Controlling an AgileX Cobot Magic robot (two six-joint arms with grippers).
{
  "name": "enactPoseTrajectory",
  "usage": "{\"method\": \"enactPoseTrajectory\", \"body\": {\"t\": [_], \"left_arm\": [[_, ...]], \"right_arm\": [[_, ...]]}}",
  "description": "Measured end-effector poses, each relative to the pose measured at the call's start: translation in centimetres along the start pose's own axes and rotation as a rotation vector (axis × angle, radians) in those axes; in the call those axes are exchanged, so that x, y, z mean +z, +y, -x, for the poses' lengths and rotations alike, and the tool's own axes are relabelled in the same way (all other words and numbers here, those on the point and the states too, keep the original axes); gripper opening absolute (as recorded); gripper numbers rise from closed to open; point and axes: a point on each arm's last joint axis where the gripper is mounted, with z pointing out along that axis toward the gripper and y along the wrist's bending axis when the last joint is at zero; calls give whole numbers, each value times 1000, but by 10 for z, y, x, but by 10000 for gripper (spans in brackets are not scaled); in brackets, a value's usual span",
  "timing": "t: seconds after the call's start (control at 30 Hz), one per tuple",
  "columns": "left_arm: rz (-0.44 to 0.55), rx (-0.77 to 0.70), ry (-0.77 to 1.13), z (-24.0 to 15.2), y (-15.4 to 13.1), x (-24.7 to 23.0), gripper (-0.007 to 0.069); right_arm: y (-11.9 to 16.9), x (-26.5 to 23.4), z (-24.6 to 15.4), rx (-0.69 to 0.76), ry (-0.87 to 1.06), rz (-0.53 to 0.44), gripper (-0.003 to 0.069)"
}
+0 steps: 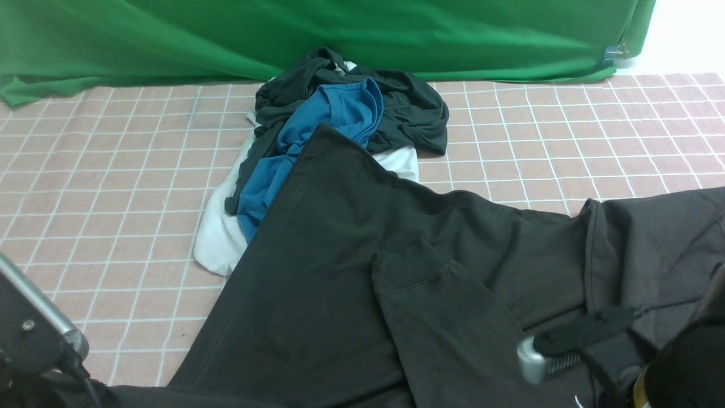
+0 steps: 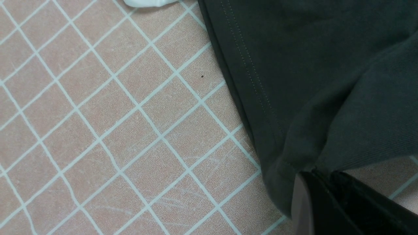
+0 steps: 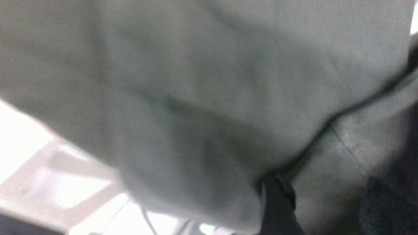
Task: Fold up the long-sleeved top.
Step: Use the right arm to drag and drop the cuff onto the cuffclosest to the right arm
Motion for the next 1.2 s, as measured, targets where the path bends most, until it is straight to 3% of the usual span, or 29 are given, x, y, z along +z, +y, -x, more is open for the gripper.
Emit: {"method": "enactPoseTrajectory", "body": {"t": [0.5, 0.57, 0.73, 0.77, 0.97, 1.2], "left_arm": [[-6, -5, -4, 0, -1, 0, 33], [-6, -5, -4, 0, -1, 0, 33], [-6, -5, -4, 0, -1, 0, 33], [-6, -5, -4, 0, -1, 0, 33], [-6, -5, -4, 0, -1, 0, 33], [-1, -1, -1, 0, 0, 0, 33]], "right_arm": [[-19, 47, -2, 112, -75, 32, 421], [-20, 47, -1, 97, -79, 28, 377], [-21, 47, -1, 66, -70, 10, 172], [-20, 43, 0, 59, -56, 9, 95], [-12, 2, 13, 37, -113, 50, 74], [2, -74, 36, 1, -406, 194, 74]]}}
